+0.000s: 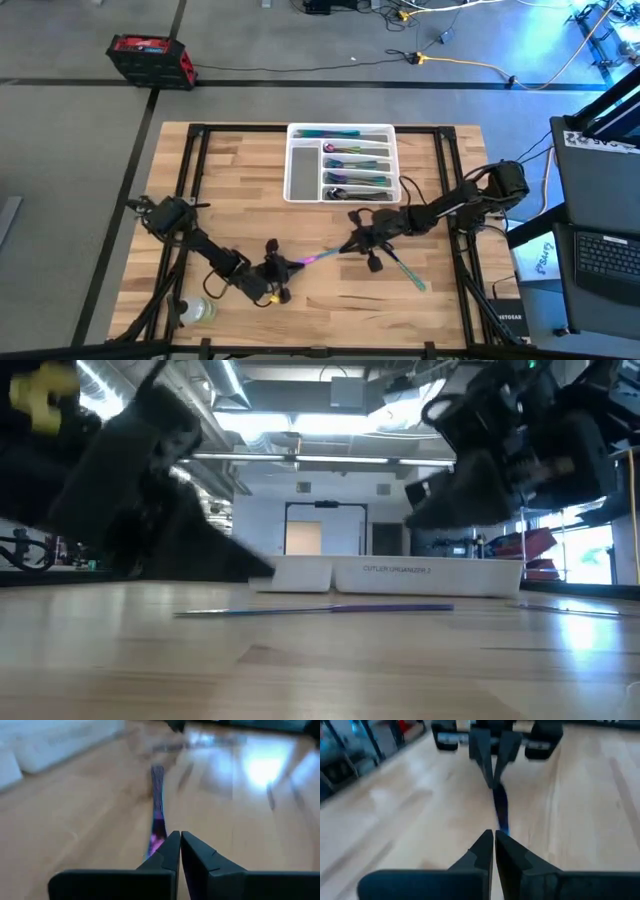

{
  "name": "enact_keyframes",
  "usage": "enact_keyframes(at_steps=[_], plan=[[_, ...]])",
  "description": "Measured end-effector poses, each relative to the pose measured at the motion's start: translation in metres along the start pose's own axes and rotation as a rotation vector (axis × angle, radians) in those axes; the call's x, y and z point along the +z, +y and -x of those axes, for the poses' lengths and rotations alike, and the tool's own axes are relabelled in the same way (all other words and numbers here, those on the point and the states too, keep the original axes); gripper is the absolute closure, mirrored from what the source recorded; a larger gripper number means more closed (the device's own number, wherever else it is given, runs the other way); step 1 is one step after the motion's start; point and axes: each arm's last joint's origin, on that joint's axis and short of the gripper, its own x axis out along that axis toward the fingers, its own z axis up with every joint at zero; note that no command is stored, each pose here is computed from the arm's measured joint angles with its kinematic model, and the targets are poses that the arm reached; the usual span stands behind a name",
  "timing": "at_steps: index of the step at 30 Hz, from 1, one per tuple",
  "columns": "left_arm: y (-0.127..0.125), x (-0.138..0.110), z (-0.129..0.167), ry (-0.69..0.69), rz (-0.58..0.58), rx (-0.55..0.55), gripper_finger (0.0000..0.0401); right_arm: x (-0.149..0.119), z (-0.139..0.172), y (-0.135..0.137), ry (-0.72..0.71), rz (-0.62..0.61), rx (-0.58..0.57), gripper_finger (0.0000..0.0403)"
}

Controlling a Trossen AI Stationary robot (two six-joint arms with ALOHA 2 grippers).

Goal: Sort silverware
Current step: Put the blue table knife into the tray organizer

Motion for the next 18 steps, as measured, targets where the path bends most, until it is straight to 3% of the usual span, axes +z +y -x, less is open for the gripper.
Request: enact_keyframes(at_steps=[8,18], plan=[[0.000,-0.011,-0.007,0.035,0.015,0.035,0.0401,-0.002,0.001,-0.007,0.019,0.014,-0.029,0.0402],[0.002,-0.015,-0.007,0.069,-0.202,0.031,0.0401,-0.011,0.002,-0.006,0.119,-0.039,-0.075,0.0399]])
